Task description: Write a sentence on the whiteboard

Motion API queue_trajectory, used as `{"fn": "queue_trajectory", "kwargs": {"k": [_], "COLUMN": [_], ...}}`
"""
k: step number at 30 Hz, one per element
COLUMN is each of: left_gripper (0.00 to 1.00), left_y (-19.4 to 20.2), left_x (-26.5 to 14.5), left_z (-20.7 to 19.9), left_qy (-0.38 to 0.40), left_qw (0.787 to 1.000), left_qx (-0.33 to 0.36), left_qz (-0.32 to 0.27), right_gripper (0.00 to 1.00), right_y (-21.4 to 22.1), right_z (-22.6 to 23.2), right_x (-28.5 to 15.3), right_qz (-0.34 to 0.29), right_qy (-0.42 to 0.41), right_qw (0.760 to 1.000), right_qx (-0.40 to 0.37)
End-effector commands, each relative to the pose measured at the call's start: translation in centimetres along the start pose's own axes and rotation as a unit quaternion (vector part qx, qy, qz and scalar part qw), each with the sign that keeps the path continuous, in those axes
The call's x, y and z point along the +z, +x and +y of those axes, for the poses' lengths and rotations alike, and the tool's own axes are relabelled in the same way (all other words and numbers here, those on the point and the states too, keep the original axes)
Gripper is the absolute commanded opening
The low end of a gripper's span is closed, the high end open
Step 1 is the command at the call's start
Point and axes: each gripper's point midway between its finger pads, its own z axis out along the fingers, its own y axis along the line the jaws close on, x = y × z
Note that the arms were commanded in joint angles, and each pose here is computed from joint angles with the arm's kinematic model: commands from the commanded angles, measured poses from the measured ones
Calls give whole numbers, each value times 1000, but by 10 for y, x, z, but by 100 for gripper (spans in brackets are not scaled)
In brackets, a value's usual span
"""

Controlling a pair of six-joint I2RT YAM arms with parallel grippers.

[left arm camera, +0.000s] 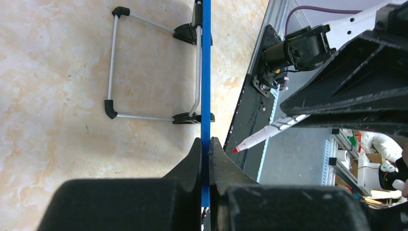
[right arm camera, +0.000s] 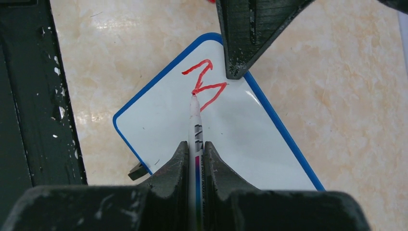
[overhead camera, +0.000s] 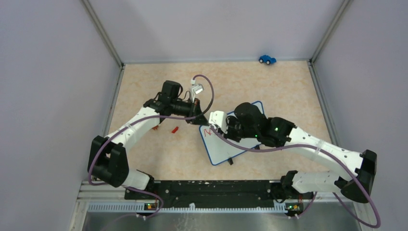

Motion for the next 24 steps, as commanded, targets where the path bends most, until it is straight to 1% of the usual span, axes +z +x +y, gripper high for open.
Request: {"fn": "queue_trajectory", "kwargs": {"k": [1,5,8,24], "left_gripper": [0,0,0,0], "left_y": [-1,0,0,-2], "left_x": [0,0,0,-1], "left_z": [-4,-5,-5,-7], "left_qy": [8,11,12,13], "left_qw": [1000,1000,1000,1000], "left_qx": [4,5,5,6], "left_qz": [1,1,1,-1], "right_gripper": [0,0,0,0], "right_y": [-10,6,10,12], "right_z": [-15,-28,-32,-42], "right_x": [-14,-14,-15,-5], "right_qz": [-26,-10,-7,7], "right_qy": [24,47,57,75], "right_qw": [999,998,997,996], "right_qx": [16,39,46,55]}}
